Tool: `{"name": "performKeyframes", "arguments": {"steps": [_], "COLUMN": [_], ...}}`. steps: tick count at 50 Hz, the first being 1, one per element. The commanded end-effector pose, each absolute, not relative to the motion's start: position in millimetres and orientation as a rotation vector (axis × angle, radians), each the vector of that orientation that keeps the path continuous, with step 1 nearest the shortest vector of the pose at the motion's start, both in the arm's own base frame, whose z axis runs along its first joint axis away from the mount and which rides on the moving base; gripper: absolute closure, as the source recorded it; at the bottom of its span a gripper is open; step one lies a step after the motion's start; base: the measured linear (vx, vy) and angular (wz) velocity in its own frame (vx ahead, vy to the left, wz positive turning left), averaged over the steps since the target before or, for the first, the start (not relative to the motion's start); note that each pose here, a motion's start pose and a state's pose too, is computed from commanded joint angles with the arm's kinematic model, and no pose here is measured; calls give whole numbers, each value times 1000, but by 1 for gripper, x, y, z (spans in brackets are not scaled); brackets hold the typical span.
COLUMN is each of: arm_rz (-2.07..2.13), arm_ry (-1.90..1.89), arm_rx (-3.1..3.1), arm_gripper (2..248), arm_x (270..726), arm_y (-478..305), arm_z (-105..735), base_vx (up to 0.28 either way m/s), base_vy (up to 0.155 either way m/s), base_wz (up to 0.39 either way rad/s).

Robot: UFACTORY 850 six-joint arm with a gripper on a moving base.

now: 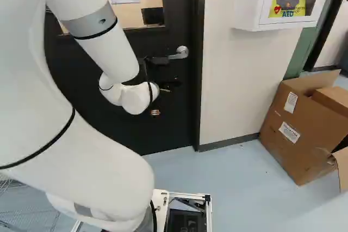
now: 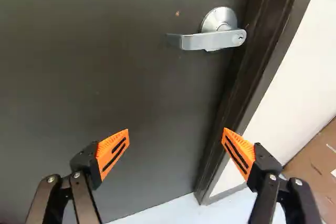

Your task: Open the door and move inside

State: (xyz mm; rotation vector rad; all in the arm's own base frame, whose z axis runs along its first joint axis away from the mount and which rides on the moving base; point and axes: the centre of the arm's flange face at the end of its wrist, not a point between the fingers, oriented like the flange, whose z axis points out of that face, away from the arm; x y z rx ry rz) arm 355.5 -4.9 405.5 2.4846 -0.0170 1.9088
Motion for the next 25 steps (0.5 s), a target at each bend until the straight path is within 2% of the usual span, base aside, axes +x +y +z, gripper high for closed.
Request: {"name": "performKeyframes", "arguments": {"steps": [25], "arm_rz": [1984], "arm_ry": [-16], "arm_rx": [2425], "arm_gripper": [3], "arm_x": [378], "arm_y": [-5], "arm_z": [431], "base_vx": [0], "base_vy": [0], "base_wz": [0]}}
